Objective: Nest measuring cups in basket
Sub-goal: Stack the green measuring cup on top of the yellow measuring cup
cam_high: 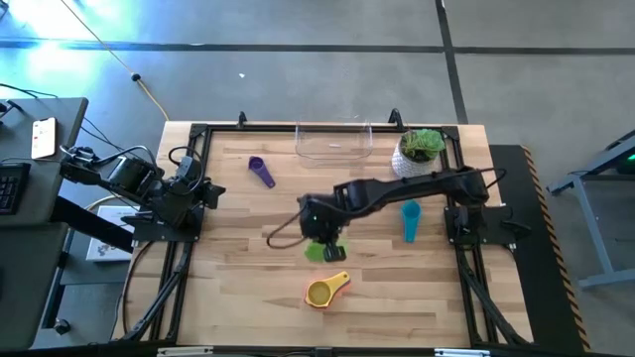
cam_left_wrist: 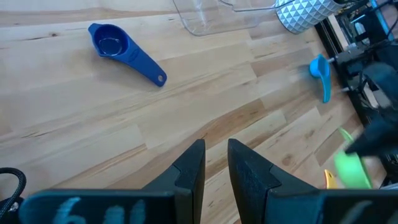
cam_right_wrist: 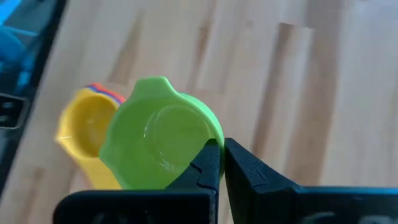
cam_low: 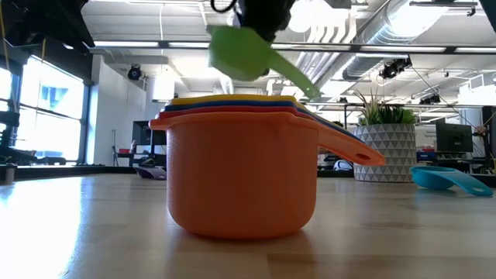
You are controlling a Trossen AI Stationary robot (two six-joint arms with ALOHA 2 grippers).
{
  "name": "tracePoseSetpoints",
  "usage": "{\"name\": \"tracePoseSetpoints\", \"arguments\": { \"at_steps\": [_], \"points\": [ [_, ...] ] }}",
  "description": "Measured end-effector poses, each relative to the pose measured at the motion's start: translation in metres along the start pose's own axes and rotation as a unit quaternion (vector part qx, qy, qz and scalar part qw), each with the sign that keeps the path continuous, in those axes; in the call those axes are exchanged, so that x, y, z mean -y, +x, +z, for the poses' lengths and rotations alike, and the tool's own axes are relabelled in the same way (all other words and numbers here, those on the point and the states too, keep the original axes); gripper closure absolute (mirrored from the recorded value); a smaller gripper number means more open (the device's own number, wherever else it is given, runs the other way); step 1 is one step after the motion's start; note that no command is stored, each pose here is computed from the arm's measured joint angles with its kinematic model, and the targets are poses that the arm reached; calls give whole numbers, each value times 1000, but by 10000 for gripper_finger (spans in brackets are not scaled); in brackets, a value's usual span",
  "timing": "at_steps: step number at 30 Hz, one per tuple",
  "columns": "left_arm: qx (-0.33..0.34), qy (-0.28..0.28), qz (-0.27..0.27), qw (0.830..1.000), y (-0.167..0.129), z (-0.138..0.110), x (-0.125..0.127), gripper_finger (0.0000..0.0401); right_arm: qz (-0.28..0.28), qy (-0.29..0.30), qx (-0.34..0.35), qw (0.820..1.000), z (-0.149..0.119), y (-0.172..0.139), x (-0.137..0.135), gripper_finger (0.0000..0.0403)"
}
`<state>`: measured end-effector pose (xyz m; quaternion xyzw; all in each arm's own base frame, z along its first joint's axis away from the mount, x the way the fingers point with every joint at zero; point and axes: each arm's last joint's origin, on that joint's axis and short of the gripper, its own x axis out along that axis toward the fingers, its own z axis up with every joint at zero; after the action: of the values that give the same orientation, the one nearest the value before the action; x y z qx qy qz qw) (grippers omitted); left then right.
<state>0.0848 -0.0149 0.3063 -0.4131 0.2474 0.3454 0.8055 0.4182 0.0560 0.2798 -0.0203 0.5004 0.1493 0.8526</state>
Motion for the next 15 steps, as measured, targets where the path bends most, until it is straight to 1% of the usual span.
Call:
{"name": "tracePoseSetpoints", "arguments": {
  "at_steps": [7, 12, 15],
  "points": [
    [0, 0, 0, 1000, 0, 0, 0, 341, 34, -28, -11, 999, 1, 10, -42, 402],
    [0, 0, 0, 1000, 0, 0, 0, 341, 74, -55, -16, 996, 1, 33, -69, 403],
    [-1, 1, 3, 1000, 1, -1, 1, 341, 83, -70, -14, 994, 1, 47, -82, 403]
  ]
}}
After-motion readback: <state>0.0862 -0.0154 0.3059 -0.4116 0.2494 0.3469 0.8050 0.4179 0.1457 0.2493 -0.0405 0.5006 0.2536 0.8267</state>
